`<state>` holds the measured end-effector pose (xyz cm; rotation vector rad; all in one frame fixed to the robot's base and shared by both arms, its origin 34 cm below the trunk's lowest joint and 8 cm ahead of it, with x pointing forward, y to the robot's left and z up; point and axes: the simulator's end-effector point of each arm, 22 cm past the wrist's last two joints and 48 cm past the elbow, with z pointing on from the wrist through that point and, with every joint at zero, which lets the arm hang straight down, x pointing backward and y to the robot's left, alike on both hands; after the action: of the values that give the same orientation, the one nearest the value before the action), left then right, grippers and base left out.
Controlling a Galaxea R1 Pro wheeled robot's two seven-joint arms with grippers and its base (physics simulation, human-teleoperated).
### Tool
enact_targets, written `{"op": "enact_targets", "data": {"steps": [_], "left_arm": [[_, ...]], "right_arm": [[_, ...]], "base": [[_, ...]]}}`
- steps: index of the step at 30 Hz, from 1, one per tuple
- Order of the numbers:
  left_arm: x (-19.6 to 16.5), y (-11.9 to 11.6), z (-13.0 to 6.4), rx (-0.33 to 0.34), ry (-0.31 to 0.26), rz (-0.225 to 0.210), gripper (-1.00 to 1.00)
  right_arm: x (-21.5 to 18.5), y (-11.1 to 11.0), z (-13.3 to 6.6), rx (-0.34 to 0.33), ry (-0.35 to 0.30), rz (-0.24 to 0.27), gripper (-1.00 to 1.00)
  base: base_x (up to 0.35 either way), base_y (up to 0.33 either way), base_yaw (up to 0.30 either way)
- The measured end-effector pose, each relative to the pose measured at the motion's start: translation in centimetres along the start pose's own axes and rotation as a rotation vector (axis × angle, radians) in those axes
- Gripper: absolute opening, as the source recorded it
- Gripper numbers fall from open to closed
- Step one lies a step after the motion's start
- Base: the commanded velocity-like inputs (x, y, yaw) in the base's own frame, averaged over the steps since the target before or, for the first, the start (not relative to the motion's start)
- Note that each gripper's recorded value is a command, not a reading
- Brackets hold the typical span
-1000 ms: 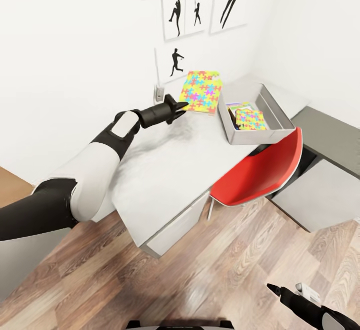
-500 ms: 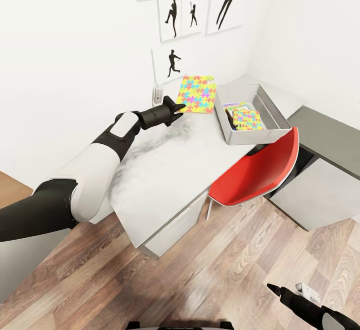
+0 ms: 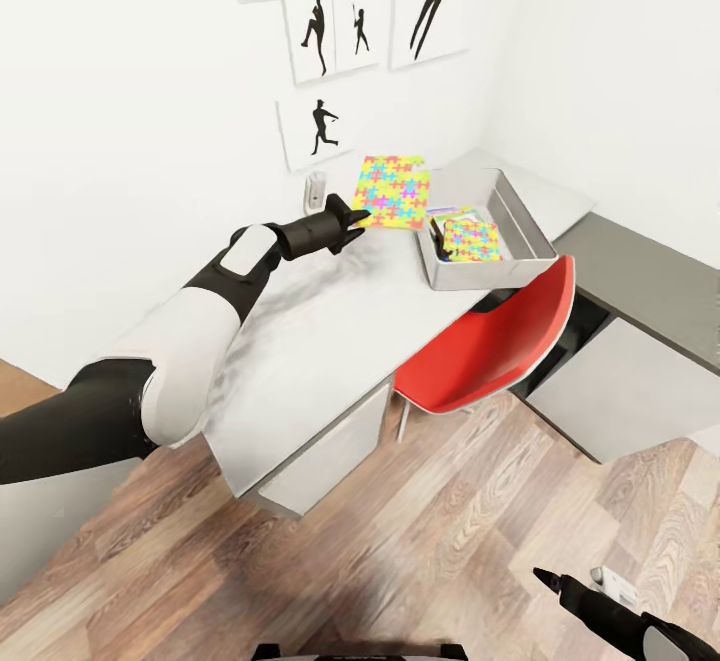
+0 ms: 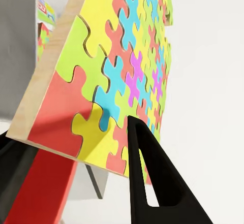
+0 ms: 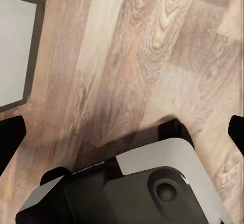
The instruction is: Put all the toys in the child's room - the three board games (two on the bed and one on the table), the two jigsaw puzzles on the table, and the tennis ball on the table - inside the toy box on the table in the child's room.
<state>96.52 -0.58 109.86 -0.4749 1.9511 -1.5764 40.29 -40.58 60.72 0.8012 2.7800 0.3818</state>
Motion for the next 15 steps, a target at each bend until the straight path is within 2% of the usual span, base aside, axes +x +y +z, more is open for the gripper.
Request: {"op": "enact_targets", "data": {"steps": [5, 15], "left_arm": [[0.00, 0.24, -0.01, -0.011, -0.001, -0.001, -1.00], [-0.02, 0.38, -0.03, -0.014, -0.004, -0.001, -1.00]], "right_arm": [[0.01, 0.02, 0.00, 0.000, 0.000, 0.000, 1.00], [0.12, 0.14, 0.07, -0.002, 0.001, 0.001, 1.00]], "base": [[0.064, -0.294, 0.000], [0.152, -0.280, 0.000]]}}
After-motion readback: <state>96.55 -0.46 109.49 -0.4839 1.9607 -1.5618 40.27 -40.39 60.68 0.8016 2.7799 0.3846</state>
